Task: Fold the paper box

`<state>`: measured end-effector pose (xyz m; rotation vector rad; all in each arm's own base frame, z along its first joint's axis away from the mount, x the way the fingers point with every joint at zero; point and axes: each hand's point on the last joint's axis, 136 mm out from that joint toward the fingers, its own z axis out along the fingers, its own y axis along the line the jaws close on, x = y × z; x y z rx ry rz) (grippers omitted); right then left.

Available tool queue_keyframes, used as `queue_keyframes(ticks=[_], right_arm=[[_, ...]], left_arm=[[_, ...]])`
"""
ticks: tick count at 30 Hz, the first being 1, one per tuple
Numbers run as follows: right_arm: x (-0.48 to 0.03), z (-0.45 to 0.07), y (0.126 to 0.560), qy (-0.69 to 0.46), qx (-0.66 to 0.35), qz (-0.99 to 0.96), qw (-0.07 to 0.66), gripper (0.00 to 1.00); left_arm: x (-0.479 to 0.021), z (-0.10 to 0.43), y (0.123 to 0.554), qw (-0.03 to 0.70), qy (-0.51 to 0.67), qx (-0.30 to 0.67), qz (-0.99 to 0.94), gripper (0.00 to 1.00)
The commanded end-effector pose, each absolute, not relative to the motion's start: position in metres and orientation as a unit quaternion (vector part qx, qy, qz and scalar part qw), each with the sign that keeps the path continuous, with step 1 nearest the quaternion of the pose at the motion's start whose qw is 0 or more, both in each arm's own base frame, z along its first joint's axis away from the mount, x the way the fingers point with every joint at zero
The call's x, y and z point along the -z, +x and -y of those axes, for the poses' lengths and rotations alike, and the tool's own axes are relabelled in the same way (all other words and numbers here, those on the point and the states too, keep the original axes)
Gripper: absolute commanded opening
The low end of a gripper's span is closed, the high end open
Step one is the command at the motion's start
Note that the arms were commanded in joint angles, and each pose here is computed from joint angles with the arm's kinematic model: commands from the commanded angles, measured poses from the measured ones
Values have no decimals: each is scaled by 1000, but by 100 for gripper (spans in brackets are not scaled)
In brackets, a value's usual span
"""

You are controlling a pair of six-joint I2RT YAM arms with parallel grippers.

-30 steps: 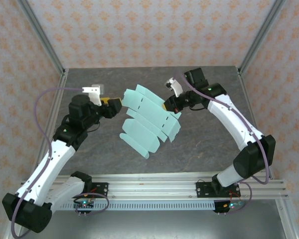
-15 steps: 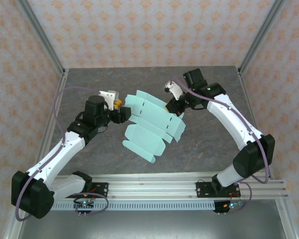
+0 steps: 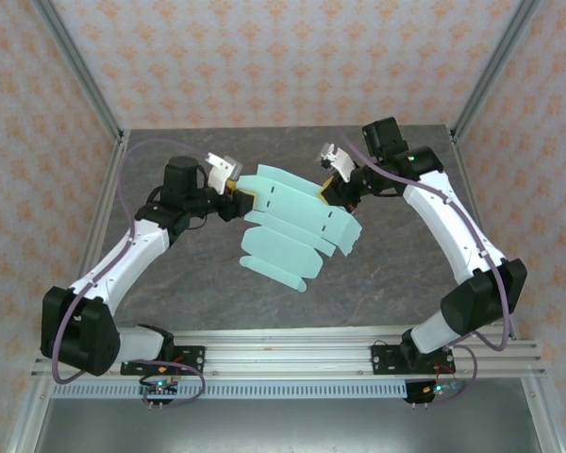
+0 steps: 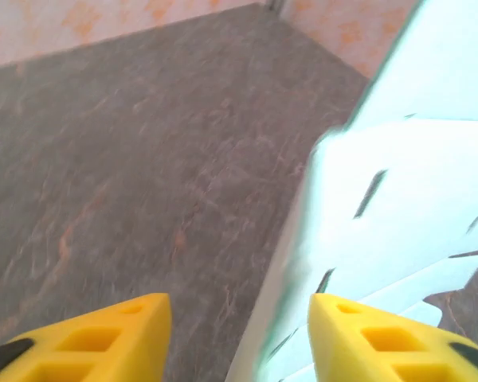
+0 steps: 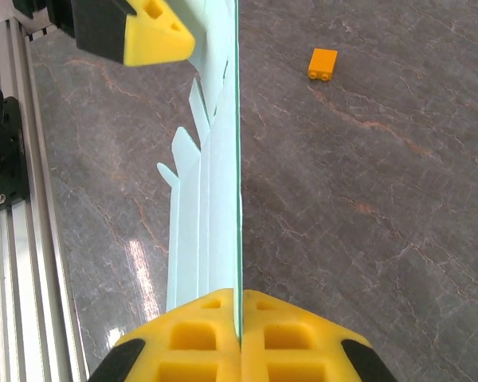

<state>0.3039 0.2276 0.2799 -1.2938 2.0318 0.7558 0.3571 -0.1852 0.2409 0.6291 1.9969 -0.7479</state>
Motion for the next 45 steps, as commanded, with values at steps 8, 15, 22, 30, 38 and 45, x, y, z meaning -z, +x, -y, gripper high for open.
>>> queue_keyframes(ticks=[8, 15, 22, 30, 38, 45], right_arm=[[-287, -222, 317, -492, -221, -760, 363, 0], [-274, -207, 337, -494, -47, -751, 436, 0], [-290, -205, 334, -497, 65, -659, 560, 0], [-283, -216, 328, -524, 161, -587, 596, 0], [-270, -221, 329, -545, 233, -542, 596, 0], [-260, -222, 333, -549, 274, -522, 592, 0]], left_arm=[[-259, 210, 338, 398, 348, 365, -766, 9], [-267, 203, 345, 366, 331, 369, -788, 3], [-259, 195, 360, 342, 295, 386, -804, 2], [-260, 202, 362, 330, 301, 413, -794, 2], [-259, 204, 361, 318, 301, 423, -793, 2], [-260, 206, 360, 313, 300, 432, -791, 3]])
